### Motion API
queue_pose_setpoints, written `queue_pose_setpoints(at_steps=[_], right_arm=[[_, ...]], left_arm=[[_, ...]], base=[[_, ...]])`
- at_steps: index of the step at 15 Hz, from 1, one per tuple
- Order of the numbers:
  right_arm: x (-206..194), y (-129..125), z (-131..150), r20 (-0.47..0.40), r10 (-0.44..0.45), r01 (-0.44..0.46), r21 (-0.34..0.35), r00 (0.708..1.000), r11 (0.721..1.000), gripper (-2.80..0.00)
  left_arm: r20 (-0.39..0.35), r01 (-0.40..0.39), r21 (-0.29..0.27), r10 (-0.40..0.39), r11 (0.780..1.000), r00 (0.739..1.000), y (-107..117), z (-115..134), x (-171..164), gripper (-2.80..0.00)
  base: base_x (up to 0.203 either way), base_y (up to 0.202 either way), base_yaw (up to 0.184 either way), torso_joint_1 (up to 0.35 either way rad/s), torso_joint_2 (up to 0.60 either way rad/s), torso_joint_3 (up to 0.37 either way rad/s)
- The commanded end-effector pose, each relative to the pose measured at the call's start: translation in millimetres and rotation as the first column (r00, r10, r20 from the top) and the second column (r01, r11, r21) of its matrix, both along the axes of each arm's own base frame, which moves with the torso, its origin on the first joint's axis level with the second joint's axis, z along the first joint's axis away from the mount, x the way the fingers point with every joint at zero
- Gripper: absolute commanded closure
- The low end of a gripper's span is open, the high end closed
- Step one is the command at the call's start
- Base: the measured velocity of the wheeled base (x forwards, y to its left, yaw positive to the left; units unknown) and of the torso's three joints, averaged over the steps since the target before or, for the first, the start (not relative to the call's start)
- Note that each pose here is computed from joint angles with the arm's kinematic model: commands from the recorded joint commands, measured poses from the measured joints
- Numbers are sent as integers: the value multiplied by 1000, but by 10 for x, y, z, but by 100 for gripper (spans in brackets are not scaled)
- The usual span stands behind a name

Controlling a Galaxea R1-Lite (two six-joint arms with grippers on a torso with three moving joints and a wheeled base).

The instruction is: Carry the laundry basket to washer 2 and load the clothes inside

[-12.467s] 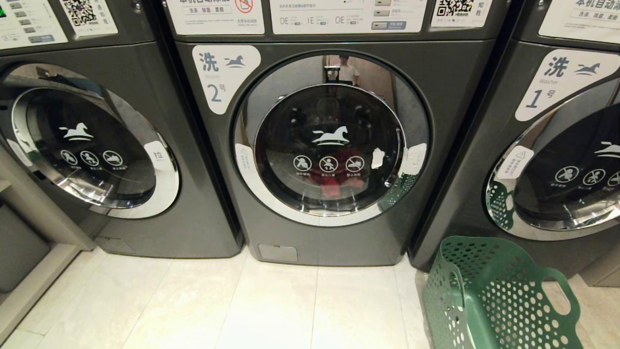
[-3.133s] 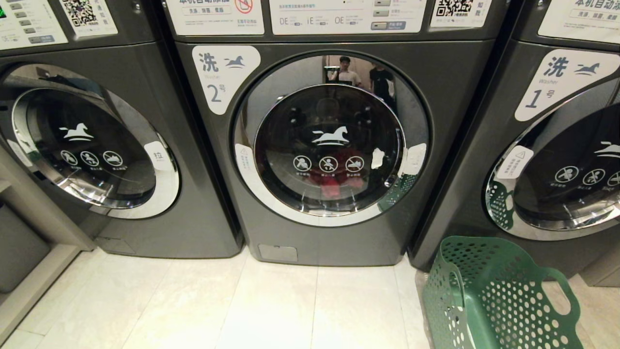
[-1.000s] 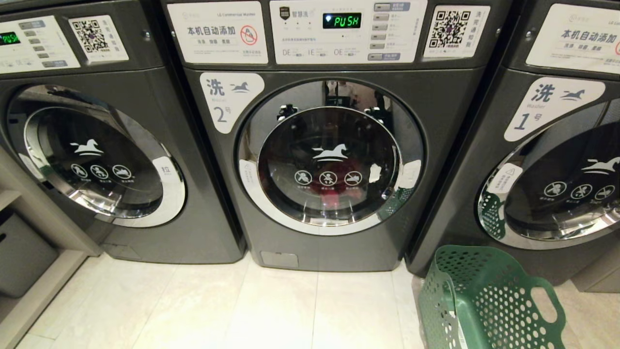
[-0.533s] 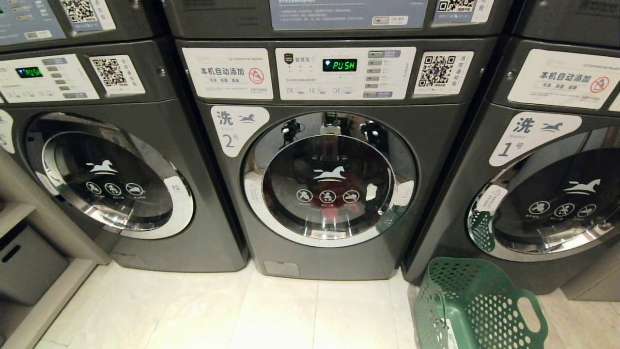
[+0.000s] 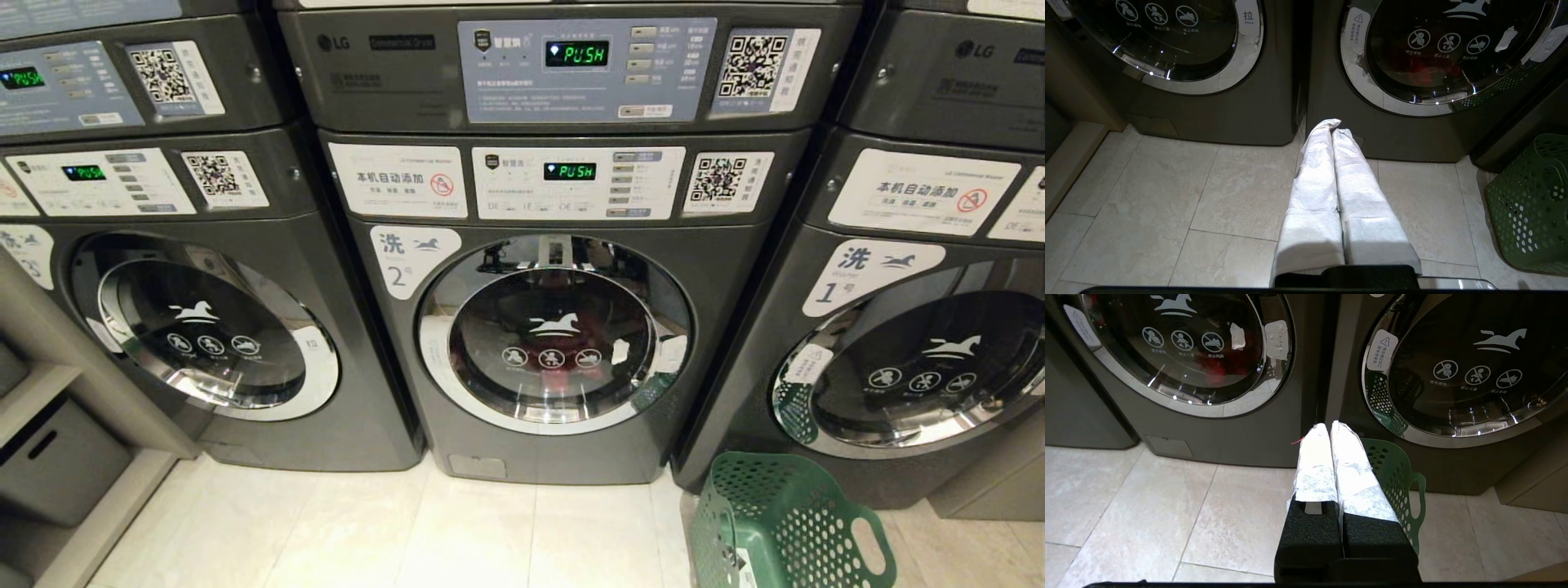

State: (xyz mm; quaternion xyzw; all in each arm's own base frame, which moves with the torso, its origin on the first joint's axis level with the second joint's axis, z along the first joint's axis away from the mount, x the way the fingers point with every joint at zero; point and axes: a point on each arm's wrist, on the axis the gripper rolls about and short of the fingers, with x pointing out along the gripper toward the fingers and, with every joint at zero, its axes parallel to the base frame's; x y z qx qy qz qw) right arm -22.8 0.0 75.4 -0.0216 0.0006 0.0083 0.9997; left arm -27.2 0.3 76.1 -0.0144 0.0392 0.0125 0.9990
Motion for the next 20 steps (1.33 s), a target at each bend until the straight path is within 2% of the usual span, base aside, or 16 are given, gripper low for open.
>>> queue_pose_setpoints(at_steps=[1, 4, 9, 11, 13, 16, 17, 19, 20], right_arm=[[0, 0, -2, -2, -1, 1, 11, 1000, 1000, 0], [-1, -1, 3, 1, -3, 3, 26, 1000, 1000, 0], [0, 0, -1, 0, -1, 1, 25, 1000, 1000, 0], [-2, 1, 3, 0, 6, -6, -3, 1000, 1000, 0], [-5, 4, 14, 5, 19, -19, -93, 1000, 996, 0], [-103, 25, 403, 89, 114, -102, -133, 989, 986, 0], [-88, 31, 570, 72, 140, -129, -135, 988, 982, 0], [132, 47, 913, -37, 202, -205, -116, 979, 972, 0], [298, 57, 1067, -96, 242, -251, -99, 966, 963, 0]], left_arm=[[-1, -1, 0, 1, 1000, 1000, 0, -1, 0, 0], [-1, 1, 2, -1, 1000, 1000, 0, -1, 0, 0], [-1, 2, 2, -2, 1000, 1000, -1, -1, 0, 0], [-1, 2, 2, -2, 1000, 1000, -1, -1, 0, 0], [-1, 1, 2, -1, 1000, 1000, 0, -1, 0, 0], [-1, 2, 9, -2, 1000, 1000, 0, -1, 0, 0], [-1, 4, 21, -4, 1000, 1000, -1, -1, 0, 0], [-2, 8, 47, -7, 999, 1000, -2, -1, 0, 0], [-2, 9, 49, -9, 999, 1000, -1, -1, 0, 0]], base=[[0, 0, 0, 72, -178, -103], [28, 0, -1, 20, -57, -36], [186, 0, 0, 8, -4, -1], [194, 0, -2, 6, 6, 0], [196, 0, -1, -6, 4, 2], [157, 0, 1, 8, 4, -3], [0, 0, 0, 0, 0, 0], [0, 0, 0, 0, 0, 0], [0, 0, 0, 0, 0, 0]])
